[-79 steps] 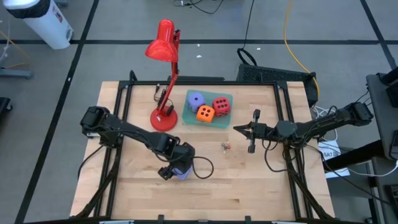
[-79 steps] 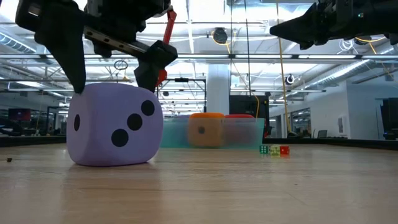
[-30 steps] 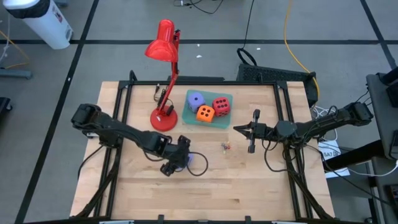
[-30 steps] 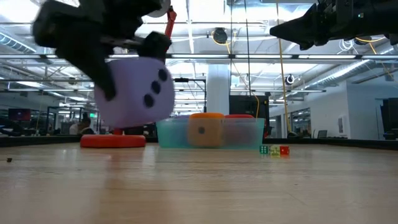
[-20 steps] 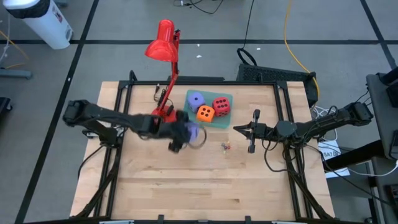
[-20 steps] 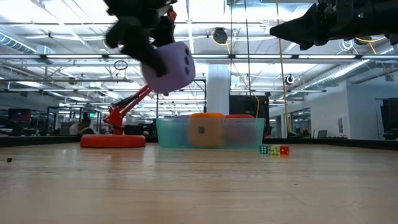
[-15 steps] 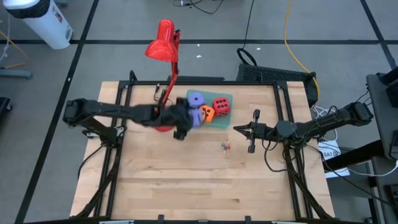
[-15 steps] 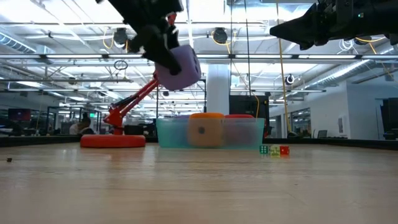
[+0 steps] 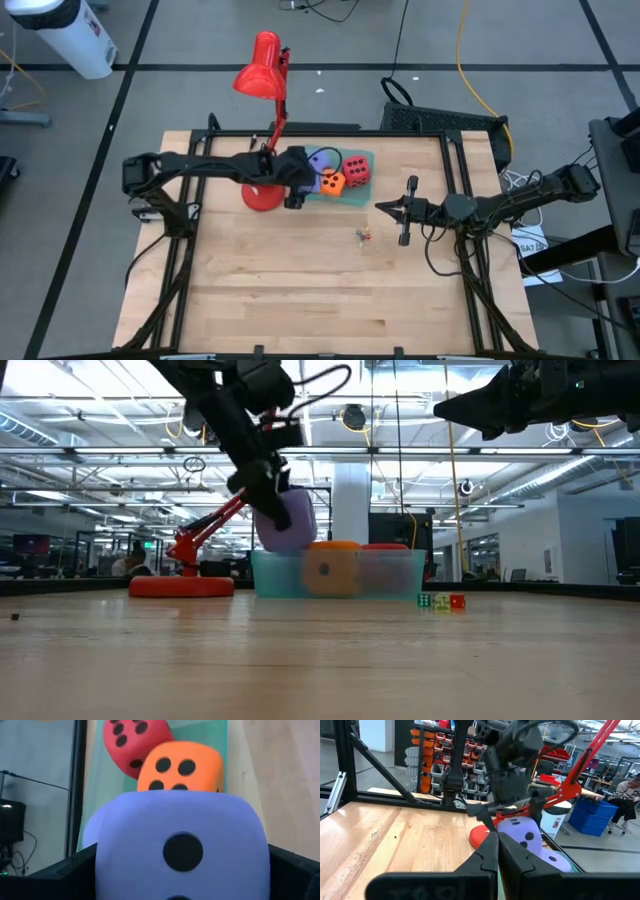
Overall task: Pick & Place Dice
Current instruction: Put the light purple die into the green bin
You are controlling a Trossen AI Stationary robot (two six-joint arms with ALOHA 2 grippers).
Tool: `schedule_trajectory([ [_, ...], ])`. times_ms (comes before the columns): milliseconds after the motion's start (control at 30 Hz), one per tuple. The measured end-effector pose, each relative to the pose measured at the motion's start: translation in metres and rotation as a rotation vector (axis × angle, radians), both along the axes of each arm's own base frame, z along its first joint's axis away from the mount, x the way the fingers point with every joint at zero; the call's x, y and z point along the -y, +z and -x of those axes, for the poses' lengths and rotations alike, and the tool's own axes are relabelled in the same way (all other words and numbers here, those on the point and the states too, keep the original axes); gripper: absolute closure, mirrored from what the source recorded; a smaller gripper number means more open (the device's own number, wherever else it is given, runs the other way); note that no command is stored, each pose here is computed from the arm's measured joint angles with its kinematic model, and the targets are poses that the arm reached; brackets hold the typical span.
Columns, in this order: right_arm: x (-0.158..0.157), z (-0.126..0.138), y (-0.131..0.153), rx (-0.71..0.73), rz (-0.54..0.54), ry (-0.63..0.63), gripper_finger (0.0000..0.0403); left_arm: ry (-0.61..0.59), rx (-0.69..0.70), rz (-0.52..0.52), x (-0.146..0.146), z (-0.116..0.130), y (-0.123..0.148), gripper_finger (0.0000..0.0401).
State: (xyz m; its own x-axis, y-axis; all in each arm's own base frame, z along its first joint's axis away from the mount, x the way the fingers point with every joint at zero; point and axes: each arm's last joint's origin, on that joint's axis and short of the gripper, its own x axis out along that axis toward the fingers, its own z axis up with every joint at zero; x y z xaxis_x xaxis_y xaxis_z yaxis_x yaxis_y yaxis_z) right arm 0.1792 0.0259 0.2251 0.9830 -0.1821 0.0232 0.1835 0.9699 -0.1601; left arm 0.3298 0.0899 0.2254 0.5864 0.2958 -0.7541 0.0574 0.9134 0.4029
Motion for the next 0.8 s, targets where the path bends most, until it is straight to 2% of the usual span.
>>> schedule_trajectory([
  [200,0.0,-0.001,-0.001,-0.005,0.0,0.0,0.0401,0.01,-0.061,0.001,-0.003,-0.01,-0.023,0.0002],
  [367,0.0,-0.001,-0.001,-0.006,0.002,0.0,0.0401,0.026,-0.086,0.011,-0.003,-0.01,-0.028,0.0002],
  [533,0.0,-0.001,-0.001,-0.006,0.002,0.0,0.0401,0.048,-0.089,0.034,-0.002,-0.006,-0.021,0.0002],
  [667,0.0,-0.001,-0.001,-0.006,0.003,0.0,0.0401,0.093,-0.171,0.083,-0.001,-0.003,-0.008,0.0002],
  [800,0.0,-0.001,0.0,0.001,0.002,0.0,0.0401,0.093,-0.18,0.101,-0.001,-0.003,-0.003,0.0002],
])
